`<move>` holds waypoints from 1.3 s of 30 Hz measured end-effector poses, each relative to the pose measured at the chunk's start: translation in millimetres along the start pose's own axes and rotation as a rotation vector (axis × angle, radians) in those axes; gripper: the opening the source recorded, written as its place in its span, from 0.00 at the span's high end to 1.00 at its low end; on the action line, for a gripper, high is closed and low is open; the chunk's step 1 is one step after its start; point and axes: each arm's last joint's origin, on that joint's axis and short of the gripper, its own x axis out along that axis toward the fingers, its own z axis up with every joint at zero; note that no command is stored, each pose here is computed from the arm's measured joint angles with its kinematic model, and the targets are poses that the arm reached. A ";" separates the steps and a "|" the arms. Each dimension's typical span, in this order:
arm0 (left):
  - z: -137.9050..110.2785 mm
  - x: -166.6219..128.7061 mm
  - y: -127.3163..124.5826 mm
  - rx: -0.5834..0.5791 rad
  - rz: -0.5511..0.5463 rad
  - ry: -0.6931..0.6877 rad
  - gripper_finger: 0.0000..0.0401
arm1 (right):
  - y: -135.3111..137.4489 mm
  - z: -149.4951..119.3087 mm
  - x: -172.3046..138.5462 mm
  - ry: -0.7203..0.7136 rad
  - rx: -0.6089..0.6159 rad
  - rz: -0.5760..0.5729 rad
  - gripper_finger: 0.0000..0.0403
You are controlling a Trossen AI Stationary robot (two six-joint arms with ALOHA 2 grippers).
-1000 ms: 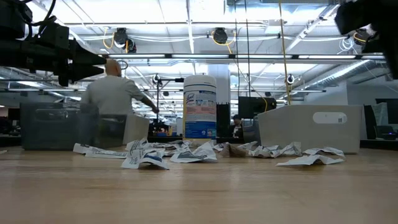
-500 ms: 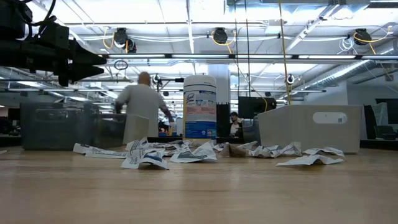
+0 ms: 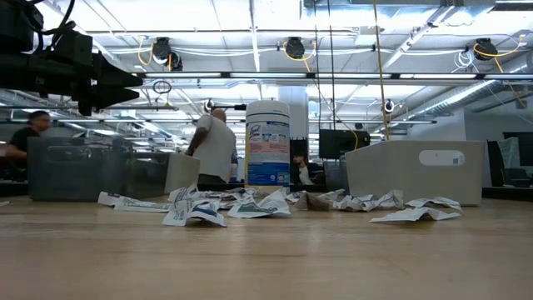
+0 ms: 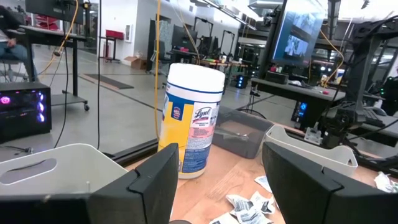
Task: Pick & Place First Aid Supplies
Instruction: Put the green bandage into the right black bin
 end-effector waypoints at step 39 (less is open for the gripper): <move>0.0 0.0 0.0 0.000 0.000 0.000 0.41 | 1.0 5.5 77.7 0.109 -0.076 -0.228 0.99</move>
